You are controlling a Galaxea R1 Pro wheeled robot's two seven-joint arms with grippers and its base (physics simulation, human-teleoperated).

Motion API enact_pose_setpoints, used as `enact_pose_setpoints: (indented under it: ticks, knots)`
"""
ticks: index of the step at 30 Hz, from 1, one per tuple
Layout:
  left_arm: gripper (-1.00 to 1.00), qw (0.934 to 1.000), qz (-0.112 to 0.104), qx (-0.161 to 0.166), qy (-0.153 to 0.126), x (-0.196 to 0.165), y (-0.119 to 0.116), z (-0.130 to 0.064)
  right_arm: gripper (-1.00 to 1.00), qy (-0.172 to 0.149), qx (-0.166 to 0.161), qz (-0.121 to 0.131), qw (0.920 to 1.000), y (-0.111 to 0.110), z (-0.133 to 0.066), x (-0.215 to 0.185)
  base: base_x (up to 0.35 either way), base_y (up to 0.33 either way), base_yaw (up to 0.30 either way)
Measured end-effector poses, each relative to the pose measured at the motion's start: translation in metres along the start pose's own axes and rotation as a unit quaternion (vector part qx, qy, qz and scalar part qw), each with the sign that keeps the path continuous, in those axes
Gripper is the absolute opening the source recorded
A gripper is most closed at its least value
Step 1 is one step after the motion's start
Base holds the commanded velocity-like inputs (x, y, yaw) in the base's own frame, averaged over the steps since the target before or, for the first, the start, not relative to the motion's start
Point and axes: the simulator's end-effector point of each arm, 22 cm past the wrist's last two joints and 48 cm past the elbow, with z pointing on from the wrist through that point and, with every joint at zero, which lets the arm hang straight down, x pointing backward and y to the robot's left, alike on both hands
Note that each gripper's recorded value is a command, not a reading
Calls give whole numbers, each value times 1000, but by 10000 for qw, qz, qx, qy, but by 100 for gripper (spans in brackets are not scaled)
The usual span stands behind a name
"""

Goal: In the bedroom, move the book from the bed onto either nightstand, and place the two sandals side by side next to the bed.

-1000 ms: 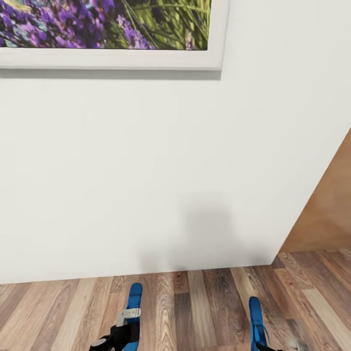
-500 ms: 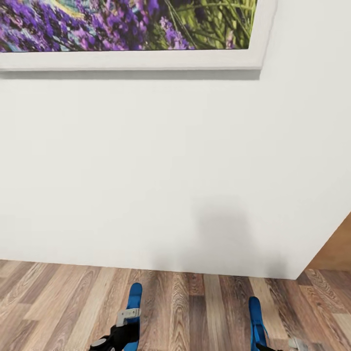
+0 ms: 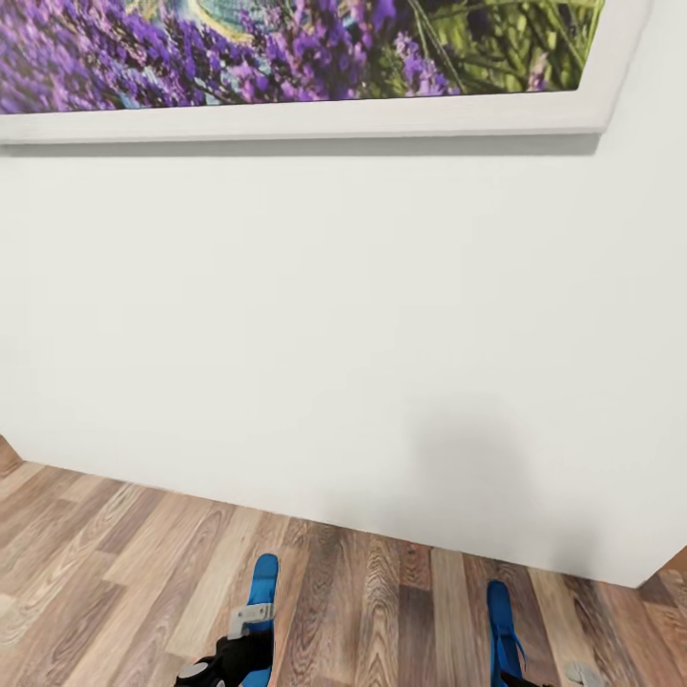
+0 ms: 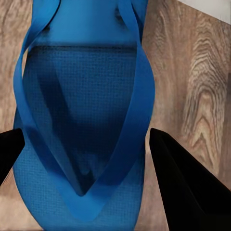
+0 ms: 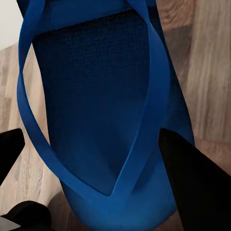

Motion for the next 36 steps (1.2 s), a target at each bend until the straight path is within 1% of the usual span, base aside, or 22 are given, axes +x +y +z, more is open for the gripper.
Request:
enact_pose_setpoints:
  ticks: [36]
  knots:
    - [-100,10000,0,0,-1,0,0,0,-100,-4,0,-5,10000,0,0,0,0,0,293]
